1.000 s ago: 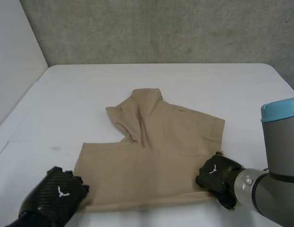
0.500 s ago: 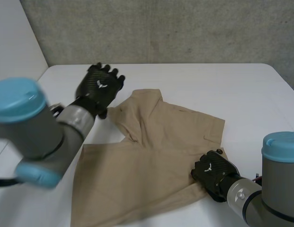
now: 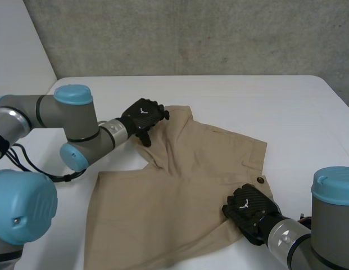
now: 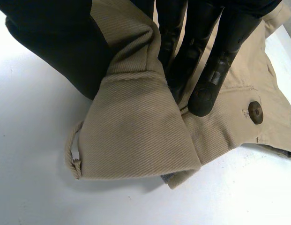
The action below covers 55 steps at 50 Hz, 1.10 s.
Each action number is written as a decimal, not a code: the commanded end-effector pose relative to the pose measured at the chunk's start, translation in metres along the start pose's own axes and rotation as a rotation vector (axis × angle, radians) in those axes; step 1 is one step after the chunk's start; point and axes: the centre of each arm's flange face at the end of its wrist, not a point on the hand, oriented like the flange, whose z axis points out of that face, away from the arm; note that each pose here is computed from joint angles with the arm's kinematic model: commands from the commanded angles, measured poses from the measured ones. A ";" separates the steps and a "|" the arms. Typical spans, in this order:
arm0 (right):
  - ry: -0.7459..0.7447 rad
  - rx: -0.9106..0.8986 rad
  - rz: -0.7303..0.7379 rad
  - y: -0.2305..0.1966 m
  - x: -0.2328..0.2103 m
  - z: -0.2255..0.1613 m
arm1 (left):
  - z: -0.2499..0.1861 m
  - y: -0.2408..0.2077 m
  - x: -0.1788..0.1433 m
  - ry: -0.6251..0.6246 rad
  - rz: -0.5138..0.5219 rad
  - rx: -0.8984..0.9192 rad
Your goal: Fold the shorts.
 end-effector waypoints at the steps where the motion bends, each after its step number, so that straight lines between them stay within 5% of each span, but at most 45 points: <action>1: 0.004 0.004 0.002 0.000 0.000 0.001 | 0.002 0.011 0.006 0.016 -0.007 -0.031; 13: 0.001 0.001 0.003 0.001 -0.001 0.000 | 0.003 0.013 0.007 -0.023 0.016 -0.062; 25: 0.012 0.009 0.001 -0.001 0.001 -0.003 | -0.029 0.014 0.006 -0.184 0.277 -0.317; 42: 0.021 0.020 -0.002 -0.003 0.002 -0.007 | -0.093 -0.012 0.022 -0.291 0.254 -0.413; 55: 0.022 0.037 -0.002 -0.006 0.001 -0.011 | -0.090 -0.008 0.021 -0.336 0.260 -0.384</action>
